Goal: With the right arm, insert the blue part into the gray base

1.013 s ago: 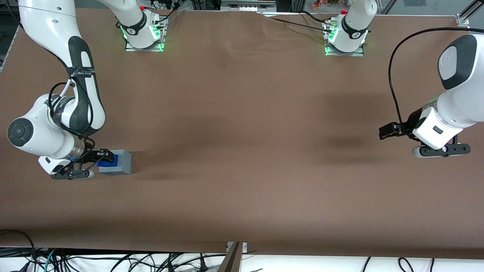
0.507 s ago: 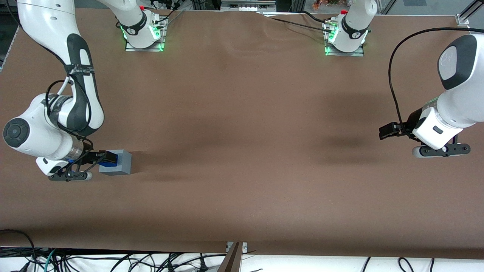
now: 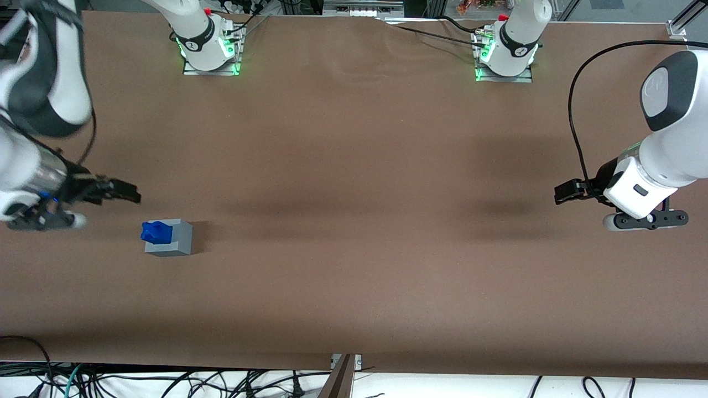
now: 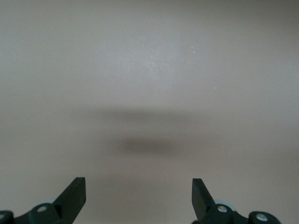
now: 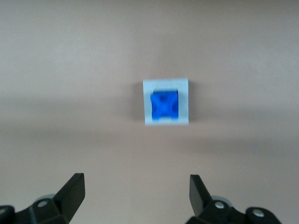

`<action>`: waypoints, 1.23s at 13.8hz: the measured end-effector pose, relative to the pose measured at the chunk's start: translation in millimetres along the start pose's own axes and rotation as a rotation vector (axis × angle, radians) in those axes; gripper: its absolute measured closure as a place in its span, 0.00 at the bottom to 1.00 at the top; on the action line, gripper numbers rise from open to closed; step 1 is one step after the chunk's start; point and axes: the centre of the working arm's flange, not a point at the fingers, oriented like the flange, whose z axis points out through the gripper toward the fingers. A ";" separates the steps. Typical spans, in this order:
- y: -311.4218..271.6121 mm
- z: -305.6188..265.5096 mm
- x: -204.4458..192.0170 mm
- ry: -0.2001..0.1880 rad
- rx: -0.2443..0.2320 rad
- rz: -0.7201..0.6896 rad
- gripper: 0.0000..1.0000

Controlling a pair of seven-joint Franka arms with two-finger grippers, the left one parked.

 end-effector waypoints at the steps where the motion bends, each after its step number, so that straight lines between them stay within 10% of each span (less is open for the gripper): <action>1: 1.1 -25.7 -16.9 0.002 0.008 -0.002 0.01; 17: -48.8 -47.7 -58.0 -0.029 -0.049 -0.052 0.01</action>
